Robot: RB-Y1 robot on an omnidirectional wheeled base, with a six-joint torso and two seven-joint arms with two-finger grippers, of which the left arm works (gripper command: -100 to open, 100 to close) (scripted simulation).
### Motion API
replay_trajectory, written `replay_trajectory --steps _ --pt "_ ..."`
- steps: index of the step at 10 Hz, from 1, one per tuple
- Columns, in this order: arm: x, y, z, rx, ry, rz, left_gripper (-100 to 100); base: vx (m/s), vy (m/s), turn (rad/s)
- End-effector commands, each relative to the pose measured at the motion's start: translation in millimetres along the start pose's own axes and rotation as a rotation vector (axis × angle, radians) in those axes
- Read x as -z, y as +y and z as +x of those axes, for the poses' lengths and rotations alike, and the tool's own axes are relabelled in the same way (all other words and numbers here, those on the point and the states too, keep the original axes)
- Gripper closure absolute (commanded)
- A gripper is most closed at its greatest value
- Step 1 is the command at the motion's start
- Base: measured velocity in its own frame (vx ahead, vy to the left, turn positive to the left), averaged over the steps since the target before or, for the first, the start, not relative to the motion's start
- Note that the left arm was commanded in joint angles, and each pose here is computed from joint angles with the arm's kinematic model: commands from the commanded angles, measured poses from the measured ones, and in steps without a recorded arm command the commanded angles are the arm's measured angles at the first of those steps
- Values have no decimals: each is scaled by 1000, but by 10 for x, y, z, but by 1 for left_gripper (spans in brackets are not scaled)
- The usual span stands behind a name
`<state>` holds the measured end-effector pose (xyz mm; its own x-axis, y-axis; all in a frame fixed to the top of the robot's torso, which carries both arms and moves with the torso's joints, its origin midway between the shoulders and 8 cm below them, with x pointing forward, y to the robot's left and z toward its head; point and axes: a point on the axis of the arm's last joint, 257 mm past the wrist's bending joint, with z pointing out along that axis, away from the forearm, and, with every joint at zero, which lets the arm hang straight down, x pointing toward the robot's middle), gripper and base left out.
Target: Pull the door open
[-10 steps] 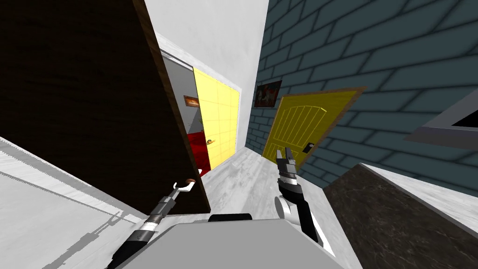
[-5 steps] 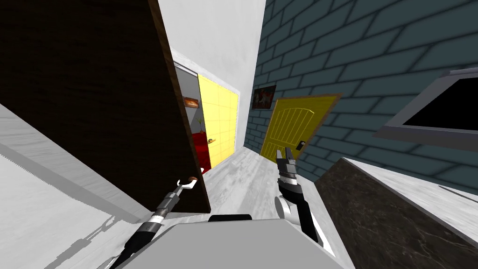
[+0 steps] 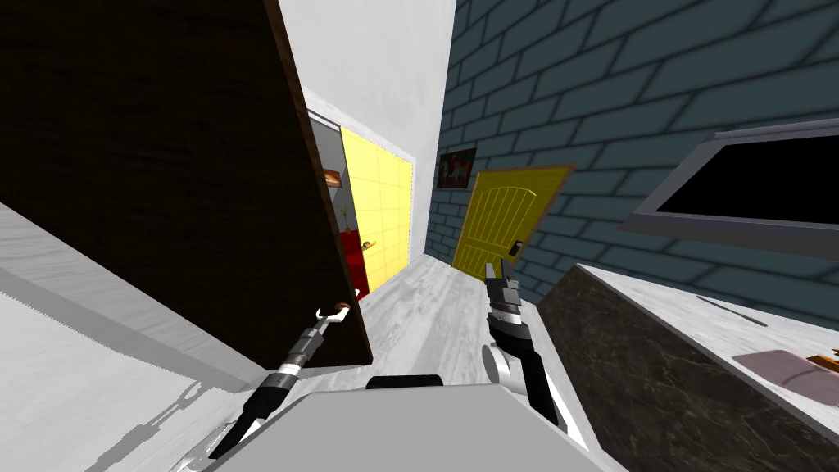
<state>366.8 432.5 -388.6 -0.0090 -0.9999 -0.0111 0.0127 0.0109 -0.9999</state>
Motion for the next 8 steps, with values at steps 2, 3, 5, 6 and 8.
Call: replay_trajectory --steps 2,3,5,6,8 --pt "-107 34 161 9 15 -6 100 -176 84 -90" --pt "-206 33 209 10 15 -7 100 -167 47 -58" --pt "-319 32 267 10 15 -9 100 -196 77 -106" --pt "-387 31 303 11 16 -10 100 -167 105 -120" --pt "-404 27 253 8 7 -15 100 -120 91 -84"
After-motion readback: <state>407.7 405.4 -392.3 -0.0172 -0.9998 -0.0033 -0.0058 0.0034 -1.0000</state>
